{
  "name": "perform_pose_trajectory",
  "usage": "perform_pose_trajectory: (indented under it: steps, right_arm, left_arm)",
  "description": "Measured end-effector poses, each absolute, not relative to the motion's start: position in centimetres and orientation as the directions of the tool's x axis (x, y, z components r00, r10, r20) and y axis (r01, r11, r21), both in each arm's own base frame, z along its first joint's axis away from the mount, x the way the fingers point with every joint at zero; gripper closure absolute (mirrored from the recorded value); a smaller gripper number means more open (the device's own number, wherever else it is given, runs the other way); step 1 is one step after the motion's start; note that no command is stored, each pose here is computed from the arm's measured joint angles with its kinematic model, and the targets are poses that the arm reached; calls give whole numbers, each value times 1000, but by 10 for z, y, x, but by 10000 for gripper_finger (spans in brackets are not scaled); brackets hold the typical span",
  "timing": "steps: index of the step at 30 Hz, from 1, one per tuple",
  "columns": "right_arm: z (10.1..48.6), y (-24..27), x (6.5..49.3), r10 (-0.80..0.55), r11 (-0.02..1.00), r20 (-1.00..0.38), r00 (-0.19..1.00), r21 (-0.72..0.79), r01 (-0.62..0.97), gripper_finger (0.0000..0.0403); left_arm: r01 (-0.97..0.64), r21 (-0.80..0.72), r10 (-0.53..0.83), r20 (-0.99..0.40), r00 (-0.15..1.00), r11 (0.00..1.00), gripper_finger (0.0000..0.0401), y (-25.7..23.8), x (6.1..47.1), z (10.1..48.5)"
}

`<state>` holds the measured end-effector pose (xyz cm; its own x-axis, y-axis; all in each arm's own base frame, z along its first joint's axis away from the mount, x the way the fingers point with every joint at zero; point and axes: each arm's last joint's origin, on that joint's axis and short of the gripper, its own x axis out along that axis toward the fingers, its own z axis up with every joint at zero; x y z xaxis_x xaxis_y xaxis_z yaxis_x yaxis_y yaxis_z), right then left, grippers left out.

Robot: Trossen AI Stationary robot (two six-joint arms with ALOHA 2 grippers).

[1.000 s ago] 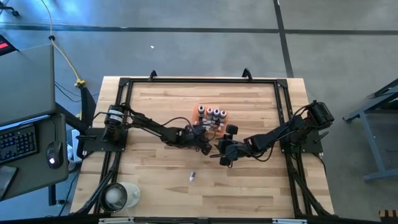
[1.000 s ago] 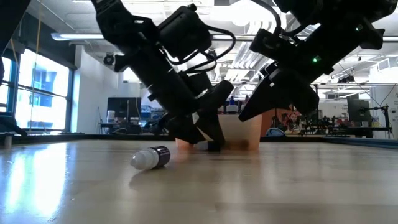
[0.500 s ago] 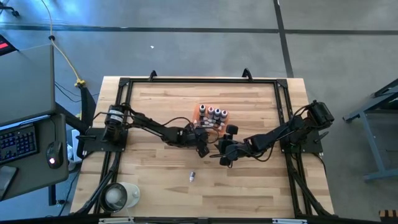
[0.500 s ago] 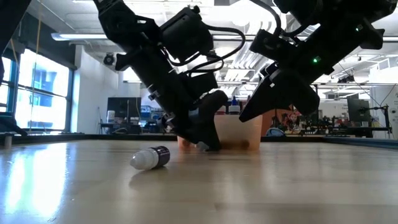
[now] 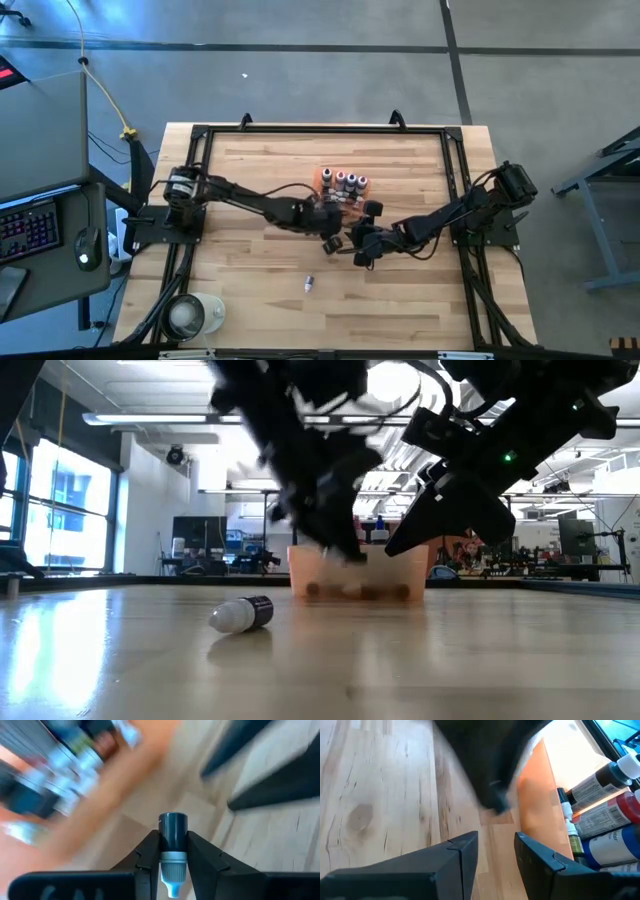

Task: Pick & Place food coloring
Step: Put the small black food coloring bottle into the orange bin

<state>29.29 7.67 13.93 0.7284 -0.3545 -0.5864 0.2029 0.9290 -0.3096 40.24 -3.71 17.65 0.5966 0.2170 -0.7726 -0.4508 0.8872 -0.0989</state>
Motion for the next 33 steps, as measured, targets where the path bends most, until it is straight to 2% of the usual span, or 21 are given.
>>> perform_pose_trajectory:
  steps: [5,9,13,17,25,33]
  right_arm:
    - [139,80,292,-321,940,-599,734,-294,171,282]
    - [138,83,293,-191,978,-643,742,-186,91,282]
    - [137,87,293,-40,998,-681,732,-58,1,282]
    - [137,89,293,35,999,-691,722,-1,-50,282]
    - [137,90,293,40,999,-683,729,3,-52,282]
    - [137,90,293,42,999,-683,729,4,-53,282]
  left_arm:
    - [-502,86,362,-797,483,861,321,-33,404,214]
    - [-556,201,492,-750,442,806,320,-21,405,229]
    - [-582,164,479,-759,442,796,319,-2,408,229]
    - [-596,148,459,-787,412,789,318,16,415,212]
    - [-530,16,296,-843,449,848,317,31,424,198]
    - [-558,41,368,-792,487,829,317,32,429,201]
